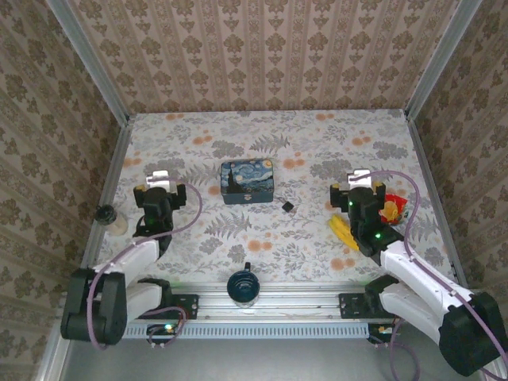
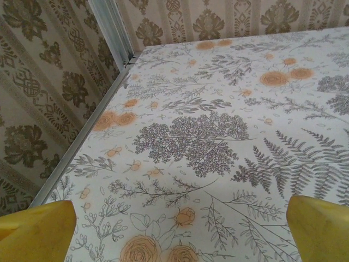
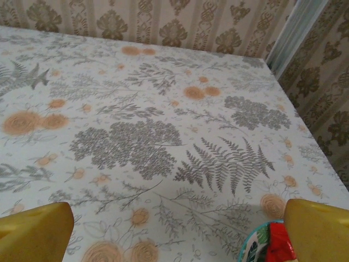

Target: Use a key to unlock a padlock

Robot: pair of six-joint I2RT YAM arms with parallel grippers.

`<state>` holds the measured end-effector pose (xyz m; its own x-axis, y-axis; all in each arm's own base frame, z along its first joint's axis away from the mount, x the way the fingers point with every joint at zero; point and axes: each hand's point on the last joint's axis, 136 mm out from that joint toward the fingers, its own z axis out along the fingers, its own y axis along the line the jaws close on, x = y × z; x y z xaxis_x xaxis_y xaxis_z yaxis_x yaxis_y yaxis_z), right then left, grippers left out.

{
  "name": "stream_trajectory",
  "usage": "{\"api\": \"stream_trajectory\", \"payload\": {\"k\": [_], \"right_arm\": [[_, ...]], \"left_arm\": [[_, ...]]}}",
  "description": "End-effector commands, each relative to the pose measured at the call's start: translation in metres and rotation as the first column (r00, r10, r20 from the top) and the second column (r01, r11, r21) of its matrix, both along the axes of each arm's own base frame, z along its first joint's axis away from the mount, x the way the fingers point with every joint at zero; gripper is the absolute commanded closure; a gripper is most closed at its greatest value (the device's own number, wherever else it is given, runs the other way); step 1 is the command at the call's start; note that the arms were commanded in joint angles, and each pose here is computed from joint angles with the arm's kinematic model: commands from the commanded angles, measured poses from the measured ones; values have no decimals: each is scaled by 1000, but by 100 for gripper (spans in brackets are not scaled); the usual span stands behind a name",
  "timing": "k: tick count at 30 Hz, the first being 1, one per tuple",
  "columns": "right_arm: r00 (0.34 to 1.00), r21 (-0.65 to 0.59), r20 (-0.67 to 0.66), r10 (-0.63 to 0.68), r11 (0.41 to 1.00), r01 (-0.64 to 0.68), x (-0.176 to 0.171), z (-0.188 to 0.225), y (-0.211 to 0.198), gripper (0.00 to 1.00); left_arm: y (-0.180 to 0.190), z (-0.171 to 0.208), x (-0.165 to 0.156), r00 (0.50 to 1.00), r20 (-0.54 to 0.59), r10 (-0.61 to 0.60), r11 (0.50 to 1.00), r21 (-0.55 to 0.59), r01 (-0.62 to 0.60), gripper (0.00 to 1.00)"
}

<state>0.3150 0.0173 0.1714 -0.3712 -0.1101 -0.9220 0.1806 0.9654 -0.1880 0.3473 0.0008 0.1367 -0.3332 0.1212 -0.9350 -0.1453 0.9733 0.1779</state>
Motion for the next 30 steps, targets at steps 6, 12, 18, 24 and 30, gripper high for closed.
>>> {"api": "stream_trajectory", "payload": {"k": [6,12,18,24,30], "right_arm": [[992,50,124,-8,999,1,12,4,-17,0],[990,60,139,1,998,-9,14,-1,-23,0],[985,80,169,19,996,-33,18,-8,-25,0],[981,94,192,31,994,-49,22,-18,-29,0],[978,112,209,8,993,-32,28,-25,-40,0]], "left_arm": [[5,-4,21,992,115,-49,998,31,46,0],[1,-24,33,989,104,-105,994,-15,107,0],[-22,-34,39,957,78,-278,958,-48,283,0],[-31,-36,45,909,54,-414,897,-146,417,0],[-21,-36,47,933,50,-358,921,-149,361,0]]}}
